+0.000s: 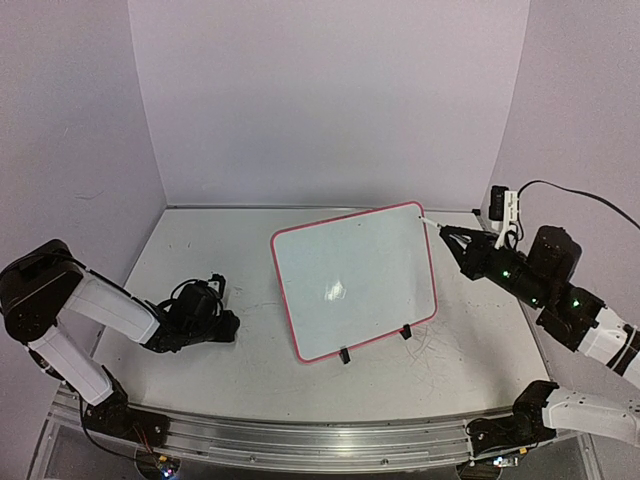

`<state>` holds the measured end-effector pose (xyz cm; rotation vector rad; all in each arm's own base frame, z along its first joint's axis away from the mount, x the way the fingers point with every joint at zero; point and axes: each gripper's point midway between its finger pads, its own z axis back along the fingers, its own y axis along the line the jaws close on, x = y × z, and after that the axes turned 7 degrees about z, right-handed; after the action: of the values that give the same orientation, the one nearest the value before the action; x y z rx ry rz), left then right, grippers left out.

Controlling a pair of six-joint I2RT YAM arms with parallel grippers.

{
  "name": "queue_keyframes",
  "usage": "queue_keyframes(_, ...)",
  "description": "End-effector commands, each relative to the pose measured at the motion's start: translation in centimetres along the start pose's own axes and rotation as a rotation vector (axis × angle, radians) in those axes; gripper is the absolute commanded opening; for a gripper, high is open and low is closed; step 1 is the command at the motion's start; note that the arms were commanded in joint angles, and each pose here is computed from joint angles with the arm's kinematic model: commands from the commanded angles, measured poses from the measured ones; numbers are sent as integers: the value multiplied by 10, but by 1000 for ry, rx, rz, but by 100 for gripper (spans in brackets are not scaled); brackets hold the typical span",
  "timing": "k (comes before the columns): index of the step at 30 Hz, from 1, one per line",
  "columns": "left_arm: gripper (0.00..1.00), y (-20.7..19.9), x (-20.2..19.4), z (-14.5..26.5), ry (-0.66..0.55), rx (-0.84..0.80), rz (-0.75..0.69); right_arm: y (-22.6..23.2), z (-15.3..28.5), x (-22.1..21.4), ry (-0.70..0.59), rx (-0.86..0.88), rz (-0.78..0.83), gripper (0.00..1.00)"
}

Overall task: Write a sentence on the whiteboard
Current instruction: Place the pen cap at the center of the board, then hold the whiteboard at the center of the board.

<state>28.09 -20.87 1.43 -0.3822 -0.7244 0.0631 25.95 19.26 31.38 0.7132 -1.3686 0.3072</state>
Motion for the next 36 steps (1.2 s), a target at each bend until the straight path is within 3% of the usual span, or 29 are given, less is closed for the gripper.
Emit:
queue_keyframes(1, 31, 3, 2, 1, -24, 11, -13, 3, 2, 11, -47, 15, -5, 0)
queue_keyframes(10, 50, -21, 29, 22, -94, -85, 17, -12, 0, 10, -27, -75, 15, 0)
queue_keyframes(14, 63, -34, 48, 37, -131, -122, 35, -21, 4, 15, -51, -132, 2, 0)
queue_keyframes(20, 73, -33, 76, 65, -174, -68, 39, -35, 13, 24, -98, -222, -2, 0)
queue_keyframes(26, 83, -15, 98, 91, -201, -36, 117, -27, 5, 21, -63, -173, 57, 0)
queue_keyframes(30, 95, -13, 113, 109, -223, -40, 147, -19, 0, 22, -53, -131, 69, 0)
queue_keyframes(36, 99, -30, 134, 134, -266, -124, 166, -19, -1, 30, -55, -147, 91, 0)
